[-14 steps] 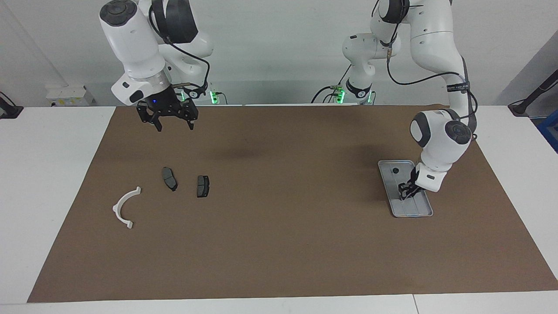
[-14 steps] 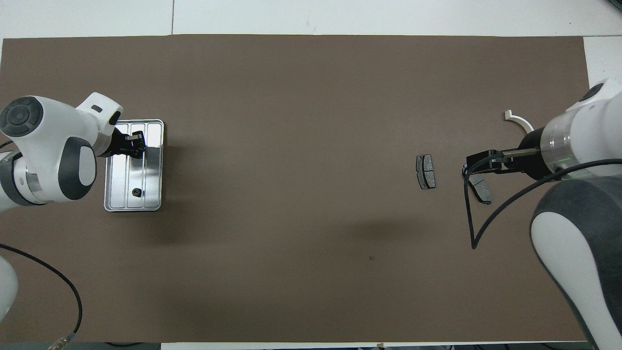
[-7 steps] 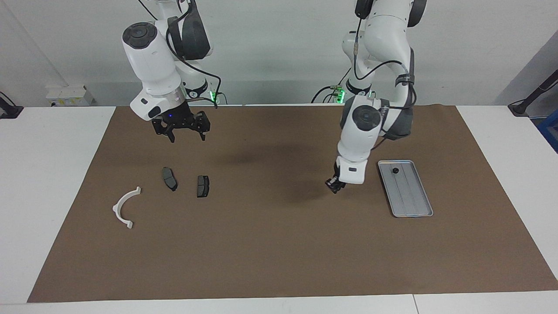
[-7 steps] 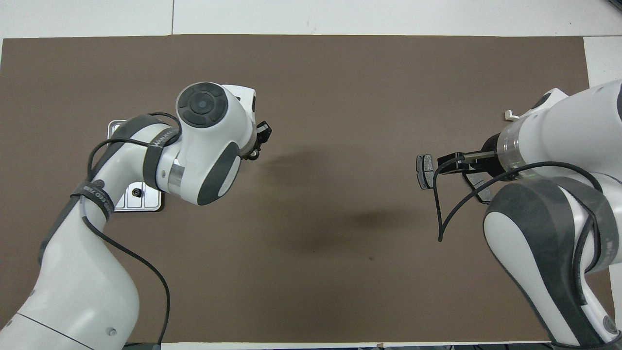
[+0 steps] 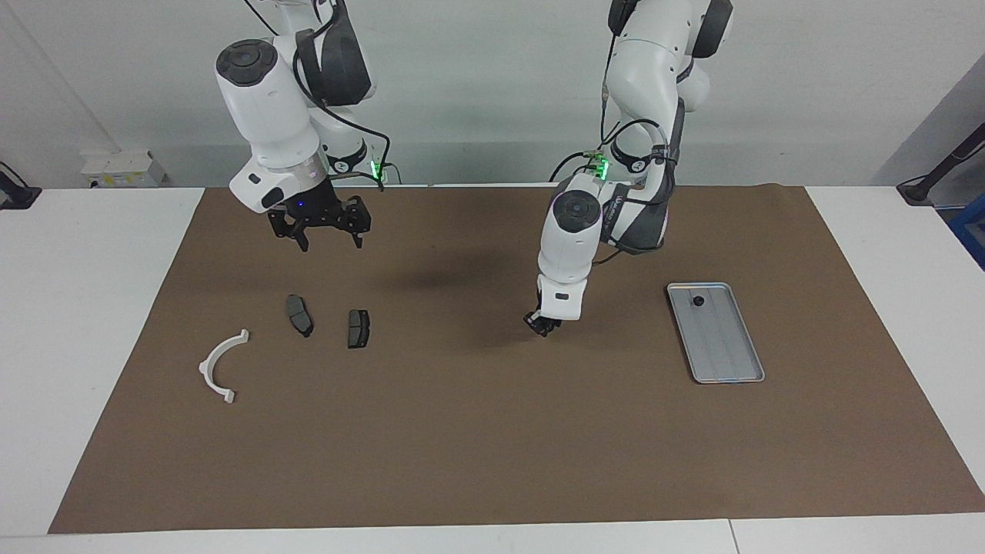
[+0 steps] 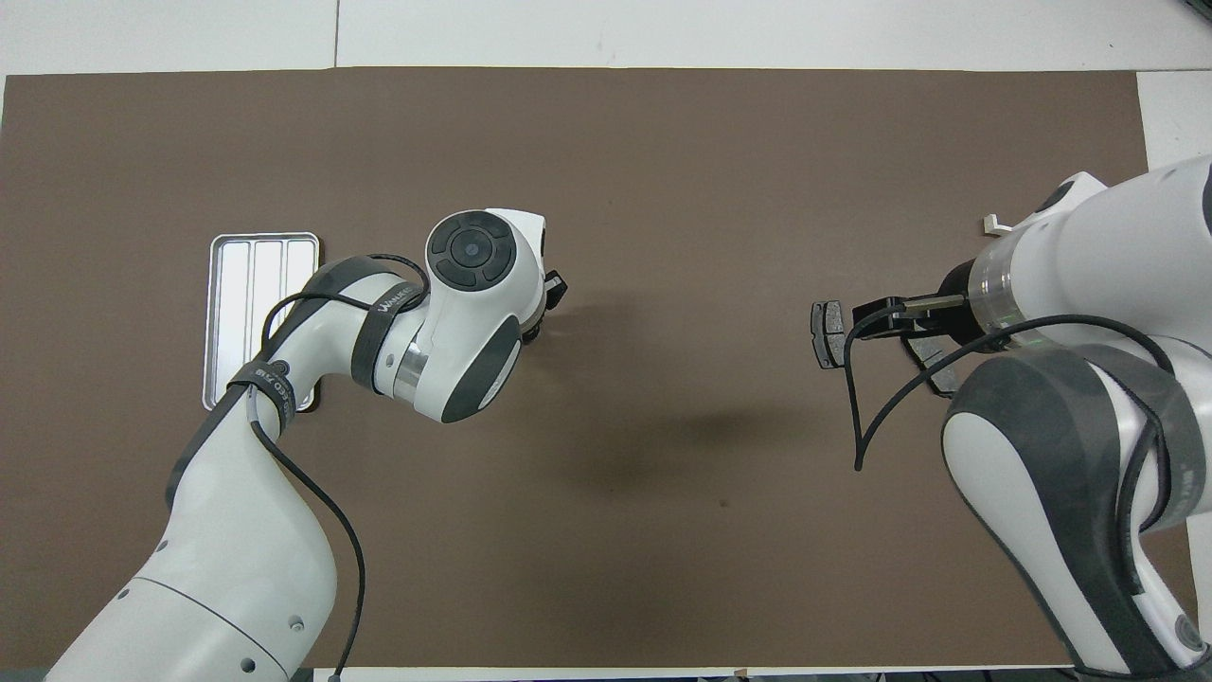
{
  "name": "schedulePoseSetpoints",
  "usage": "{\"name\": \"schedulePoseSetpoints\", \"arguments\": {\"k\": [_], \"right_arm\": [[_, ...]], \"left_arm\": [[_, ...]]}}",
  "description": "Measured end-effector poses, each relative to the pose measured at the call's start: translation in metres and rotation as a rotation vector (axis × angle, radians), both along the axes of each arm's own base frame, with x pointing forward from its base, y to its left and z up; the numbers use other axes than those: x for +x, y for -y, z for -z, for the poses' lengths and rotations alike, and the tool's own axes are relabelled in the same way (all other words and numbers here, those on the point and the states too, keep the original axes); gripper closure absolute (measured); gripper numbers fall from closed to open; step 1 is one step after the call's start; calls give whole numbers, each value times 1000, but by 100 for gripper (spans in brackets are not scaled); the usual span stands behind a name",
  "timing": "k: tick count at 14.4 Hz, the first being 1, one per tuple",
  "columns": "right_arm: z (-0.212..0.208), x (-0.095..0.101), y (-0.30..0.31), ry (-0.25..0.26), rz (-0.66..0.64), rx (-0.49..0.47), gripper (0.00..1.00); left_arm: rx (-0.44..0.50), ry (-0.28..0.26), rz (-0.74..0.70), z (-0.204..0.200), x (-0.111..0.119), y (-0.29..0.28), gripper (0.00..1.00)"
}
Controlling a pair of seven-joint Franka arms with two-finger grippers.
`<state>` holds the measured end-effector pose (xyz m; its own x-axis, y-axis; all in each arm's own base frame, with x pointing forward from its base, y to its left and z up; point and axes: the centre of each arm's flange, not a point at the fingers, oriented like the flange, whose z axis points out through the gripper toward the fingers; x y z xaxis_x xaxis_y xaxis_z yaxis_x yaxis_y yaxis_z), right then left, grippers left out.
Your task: Place bearing gear from tray to pile
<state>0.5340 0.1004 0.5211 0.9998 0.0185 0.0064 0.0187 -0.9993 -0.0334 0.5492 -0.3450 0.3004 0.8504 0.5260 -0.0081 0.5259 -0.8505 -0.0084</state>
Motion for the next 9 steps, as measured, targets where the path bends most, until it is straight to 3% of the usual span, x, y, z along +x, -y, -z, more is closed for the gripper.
{"name": "schedulePoseSetpoints", "arguments": {"k": [4, 5, 9], "right_arm": [[0, -1, -5, 1, 22, 1, 0], [0, -1, -12, 4, 44, 2, 0], [10, -2, -43, 2, 118, 6, 0]], "left_arm": [[-1, 4, 6, 4, -4, 1, 65], [3, -1, 6, 4, -5, 1, 60], [32, -32, 66, -13, 1, -31, 14]]}}
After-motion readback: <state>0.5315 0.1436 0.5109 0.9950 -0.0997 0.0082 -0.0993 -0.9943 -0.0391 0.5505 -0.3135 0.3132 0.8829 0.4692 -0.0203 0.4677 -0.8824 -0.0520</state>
